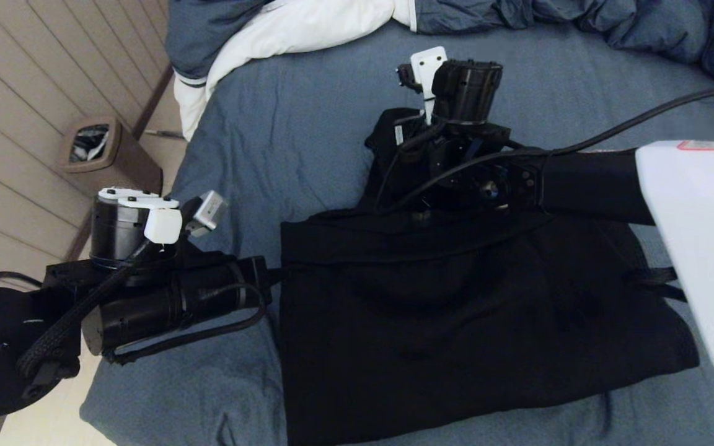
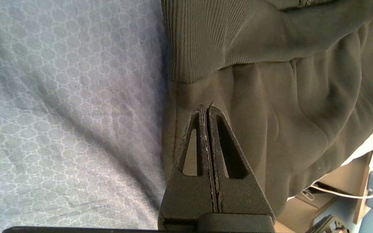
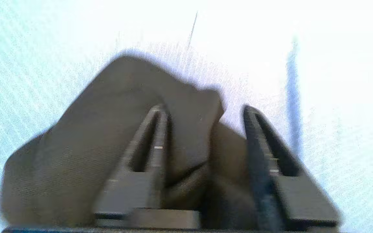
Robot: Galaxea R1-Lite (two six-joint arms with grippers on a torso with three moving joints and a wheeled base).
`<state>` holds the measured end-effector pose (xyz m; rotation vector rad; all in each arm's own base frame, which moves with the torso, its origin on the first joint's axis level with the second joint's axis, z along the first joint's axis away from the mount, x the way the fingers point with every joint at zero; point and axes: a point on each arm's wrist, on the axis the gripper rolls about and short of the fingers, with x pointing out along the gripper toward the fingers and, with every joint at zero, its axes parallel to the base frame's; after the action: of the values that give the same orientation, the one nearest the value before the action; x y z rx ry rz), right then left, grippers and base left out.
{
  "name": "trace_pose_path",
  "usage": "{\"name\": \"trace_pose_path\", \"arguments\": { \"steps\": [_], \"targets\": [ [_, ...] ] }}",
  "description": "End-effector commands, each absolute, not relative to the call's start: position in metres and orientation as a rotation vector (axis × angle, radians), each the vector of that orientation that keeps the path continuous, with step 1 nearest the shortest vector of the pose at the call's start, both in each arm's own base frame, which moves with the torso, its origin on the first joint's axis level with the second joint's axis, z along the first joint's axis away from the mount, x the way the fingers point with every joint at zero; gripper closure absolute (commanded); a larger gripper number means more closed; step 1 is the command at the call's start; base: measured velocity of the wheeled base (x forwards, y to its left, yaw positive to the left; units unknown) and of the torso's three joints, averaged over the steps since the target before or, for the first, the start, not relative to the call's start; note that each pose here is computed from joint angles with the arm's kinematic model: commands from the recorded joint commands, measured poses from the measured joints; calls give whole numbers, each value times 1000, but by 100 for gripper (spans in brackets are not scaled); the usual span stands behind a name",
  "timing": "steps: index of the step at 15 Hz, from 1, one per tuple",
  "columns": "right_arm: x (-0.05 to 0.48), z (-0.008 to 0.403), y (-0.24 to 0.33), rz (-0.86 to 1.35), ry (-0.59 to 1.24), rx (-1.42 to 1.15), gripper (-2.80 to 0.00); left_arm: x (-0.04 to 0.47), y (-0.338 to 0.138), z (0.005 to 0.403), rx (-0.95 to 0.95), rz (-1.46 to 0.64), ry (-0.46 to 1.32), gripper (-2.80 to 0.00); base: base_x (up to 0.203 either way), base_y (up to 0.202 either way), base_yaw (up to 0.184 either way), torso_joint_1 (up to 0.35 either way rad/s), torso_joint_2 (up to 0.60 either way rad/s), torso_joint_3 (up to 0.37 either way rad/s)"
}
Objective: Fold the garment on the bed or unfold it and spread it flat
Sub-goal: Unfold the black sweatshirt
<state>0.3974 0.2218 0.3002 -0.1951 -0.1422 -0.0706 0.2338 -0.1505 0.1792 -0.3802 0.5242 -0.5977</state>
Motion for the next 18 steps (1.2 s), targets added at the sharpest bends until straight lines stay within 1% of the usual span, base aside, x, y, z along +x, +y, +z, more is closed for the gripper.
{"name": "trace_pose_path", "arguments": {
  "steps": [1,4,7,10,11,13,15,17,18],
  "targets": [
    [387,318,216,-77,-177,-176,-280,233,-153,178,-381,-605,526,0,0,0,0,0,0,0],
    [375,336,209,-80,-208,-159,-280,233,-153,177,-381,-605,528,0,0,0,0,0,0,0],
    [355,362,199,-84,-260,-126,-280,233,-153,177,-380,-606,530,0,0,0,0,0,0,0],
    [318,395,186,-72,-315,-85,-280,232,-154,177,-379,-609,532,0,0,0,0,0,0,0],
    [306,393,188,-46,-291,-97,0,232,-155,176,-377,-612,533,0,0,0,0,0,0,0],
    [271,386,194,40,-216,-142,0,230,-156,175,-373,-618,537,0,0,0,0,0,0,0],
    [236,370,193,187,-39,-258,0,227,-160,174,-368,-632,545,0,0,0,0,0,0,0],
    [209,360,182,387,124,-262,0,224,-163,171,-360,-644,557,0,0,0,0,0,0,0],
    [205,355,180,420,191,-264,0,224,-163,172,-360,-645,551,0,0,0,0,0,0,0]
  ]
}}
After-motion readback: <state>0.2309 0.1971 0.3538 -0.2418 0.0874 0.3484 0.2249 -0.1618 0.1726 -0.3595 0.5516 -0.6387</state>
